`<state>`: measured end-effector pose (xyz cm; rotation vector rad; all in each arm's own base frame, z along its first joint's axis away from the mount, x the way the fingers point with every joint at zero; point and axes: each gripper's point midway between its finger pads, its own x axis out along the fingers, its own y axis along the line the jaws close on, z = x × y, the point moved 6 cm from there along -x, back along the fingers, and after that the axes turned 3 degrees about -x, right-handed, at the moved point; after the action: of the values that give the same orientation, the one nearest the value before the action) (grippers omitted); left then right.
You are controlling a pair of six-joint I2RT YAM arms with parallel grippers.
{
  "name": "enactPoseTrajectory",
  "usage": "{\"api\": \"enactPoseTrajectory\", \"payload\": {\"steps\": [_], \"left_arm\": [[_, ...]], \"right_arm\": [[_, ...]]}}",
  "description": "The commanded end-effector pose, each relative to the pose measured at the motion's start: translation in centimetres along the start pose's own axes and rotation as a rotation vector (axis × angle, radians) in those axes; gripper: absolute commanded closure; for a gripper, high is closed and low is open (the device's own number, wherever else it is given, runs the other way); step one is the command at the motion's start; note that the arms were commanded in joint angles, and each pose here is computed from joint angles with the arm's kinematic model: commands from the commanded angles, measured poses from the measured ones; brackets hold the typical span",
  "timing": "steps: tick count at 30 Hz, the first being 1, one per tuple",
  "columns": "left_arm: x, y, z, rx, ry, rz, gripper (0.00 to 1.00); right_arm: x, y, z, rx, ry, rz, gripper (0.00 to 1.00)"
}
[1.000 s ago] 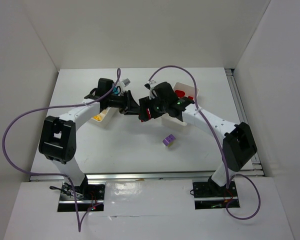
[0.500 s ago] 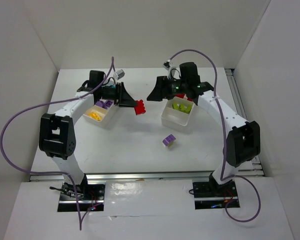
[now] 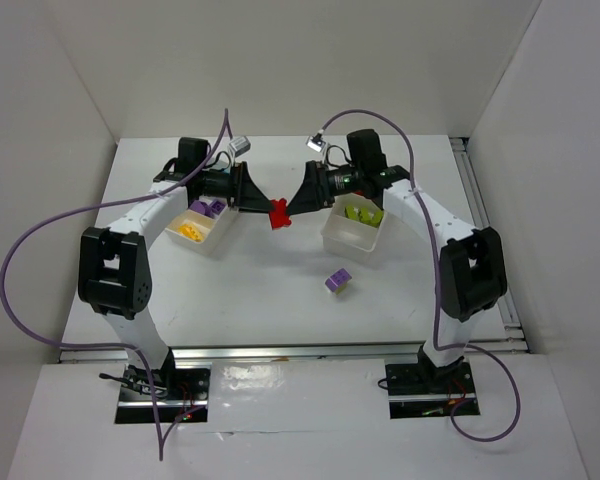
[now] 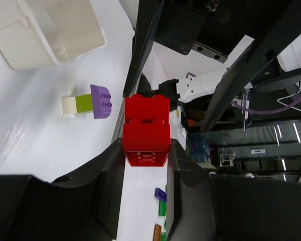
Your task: Sort the legos into containers by color
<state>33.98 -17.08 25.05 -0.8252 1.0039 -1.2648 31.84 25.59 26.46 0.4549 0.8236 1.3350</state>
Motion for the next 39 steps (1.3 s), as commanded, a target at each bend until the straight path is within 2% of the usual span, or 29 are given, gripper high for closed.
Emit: {"api": "enactPoseTrajectory", "payload": {"steps": [1,8,10,12,13,15,16,18,21,25,31,35,36,39], "left_arm": [[0.0,-2.5,0.7,0.142,0.017,-0.066,1.0],[-0.1,-2.9,0.6,0.151,0.015,-0.067,1.0],[-0.1,-2.9,0.6,0.151,0.015,-0.067,1.0],[-0.1,-2.9,0.6,0.151,0.015,-0.067,1.0],[-0.1,-2.9,0.6,0.151,0.015,-0.067,1.0],[-0.1,-2.9,0.6,0.151,0.015,-0.067,1.0],[-0.1,-2.9,0.6,0.151,0.015,-0.067,1.0],[-0.1,-2.9,0.6,0.151,0.015,-0.067,1.0],[-0.1,-2.6,0.5,0.142,0.017,-0.066,1.0],[-0.6,-2.1,0.8,0.121,-0.003,-0.05,1.0],[-0.9,-1.7,1.2,0.109,-0.03,-0.016,1.0],[-0.7,-0.6,1.9,0.067,-0.067,0.057,1.0],[-0.7,-0.6,2.1,0.065,-0.079,0.077,1.0],[0.3,0.1,2.5,0.012,-0.095,0.188,1.0]], "right_arm": [[0.7,1.2,1.1,-0.069,0.0,0.099,0.18],[1.6,0.6,0.9,-0.06,0.025,0.136,0.22],[1.8,0.3,0.8,-0.052,0.029,0.134,0.28],[1.8,0.3,0.9,-0.052,0.024,0.136,0.35],[1.8,0.2,0.8,-0.051,0.02,0.138,0.46],[1.8,0.4,0.8,-0.051,0.014,0.14,0.57],[1.9,0.0,0.5,-0.036,0.011,0.13,0.68],[1.4,0.1,0.8,-0.035,-0.005,0.117,0.78],[0.3,-0.6,0.7,-0.013,-0.049,0.038,0.86],[-2.2,-1.3,0.9,0.009,-0.127,-0.079,0.91],[-5.7,-4.1,1.5,0.068,-0.23,-0.36,0.93],[-8.6,-7.7,2.6,0.161,-0.31,-0.778,0.93],[-10.1,-9.5,2.1,0.211,-0.329,-0.978,0.92],[-11.7,-11.8,2.6,0.238,-0.356,-1.183,0.92]]}}
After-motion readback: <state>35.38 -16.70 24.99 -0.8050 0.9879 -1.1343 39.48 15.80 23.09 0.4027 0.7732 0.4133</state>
